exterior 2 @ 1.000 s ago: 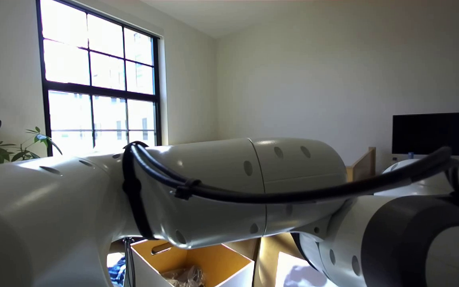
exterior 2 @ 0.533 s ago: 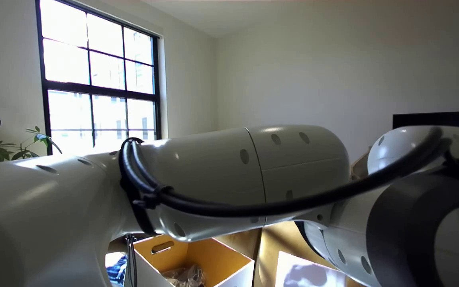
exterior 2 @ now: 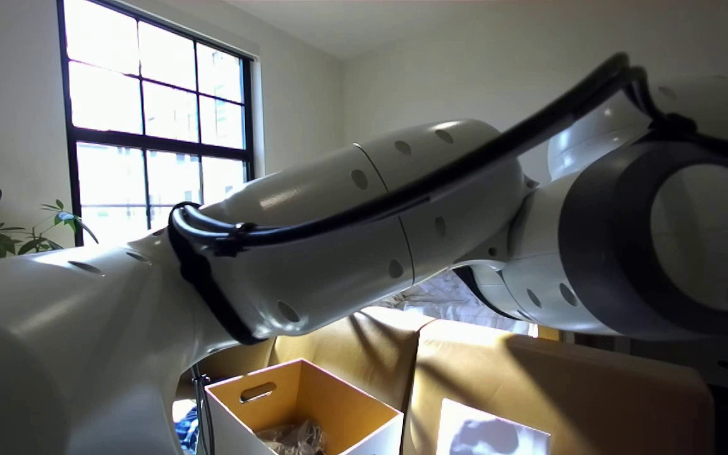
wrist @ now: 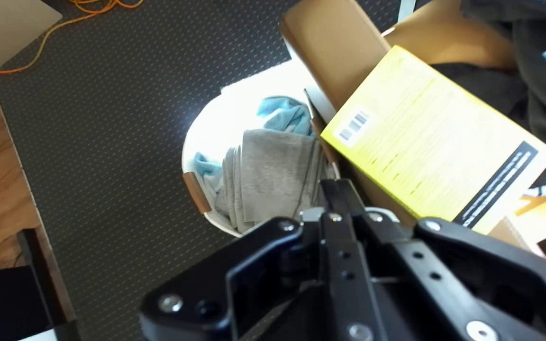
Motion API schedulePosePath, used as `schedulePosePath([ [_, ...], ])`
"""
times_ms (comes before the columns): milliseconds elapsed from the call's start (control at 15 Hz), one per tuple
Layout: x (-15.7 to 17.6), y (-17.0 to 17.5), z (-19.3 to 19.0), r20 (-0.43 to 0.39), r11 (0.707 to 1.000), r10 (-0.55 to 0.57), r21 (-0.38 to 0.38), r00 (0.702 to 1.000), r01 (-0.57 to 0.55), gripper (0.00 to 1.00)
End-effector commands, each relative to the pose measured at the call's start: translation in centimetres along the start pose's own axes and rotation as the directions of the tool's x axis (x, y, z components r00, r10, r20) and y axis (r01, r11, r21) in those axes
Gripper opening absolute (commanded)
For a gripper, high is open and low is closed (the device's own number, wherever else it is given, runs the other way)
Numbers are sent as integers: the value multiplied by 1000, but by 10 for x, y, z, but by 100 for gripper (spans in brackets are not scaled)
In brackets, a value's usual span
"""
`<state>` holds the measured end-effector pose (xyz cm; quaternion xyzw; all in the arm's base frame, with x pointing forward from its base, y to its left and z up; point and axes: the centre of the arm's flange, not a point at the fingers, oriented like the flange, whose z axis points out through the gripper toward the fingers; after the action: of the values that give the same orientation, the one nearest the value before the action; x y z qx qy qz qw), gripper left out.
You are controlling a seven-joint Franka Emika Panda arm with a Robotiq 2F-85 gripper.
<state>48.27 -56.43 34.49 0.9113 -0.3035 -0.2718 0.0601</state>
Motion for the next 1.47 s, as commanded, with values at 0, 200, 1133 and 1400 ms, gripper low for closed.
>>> schedulePosePath([
  [0,-63,-47,20,62,982,-185,-22,981,187,0],
  [200,-66,-79,9,90,941,-330,-51,940,336,0],
  [1133,-72,-229,-24,264,491,-807,-196,528,849,0],
  [1400,-66,-268,-16,388,387,-791,-281,473,878,0],
])
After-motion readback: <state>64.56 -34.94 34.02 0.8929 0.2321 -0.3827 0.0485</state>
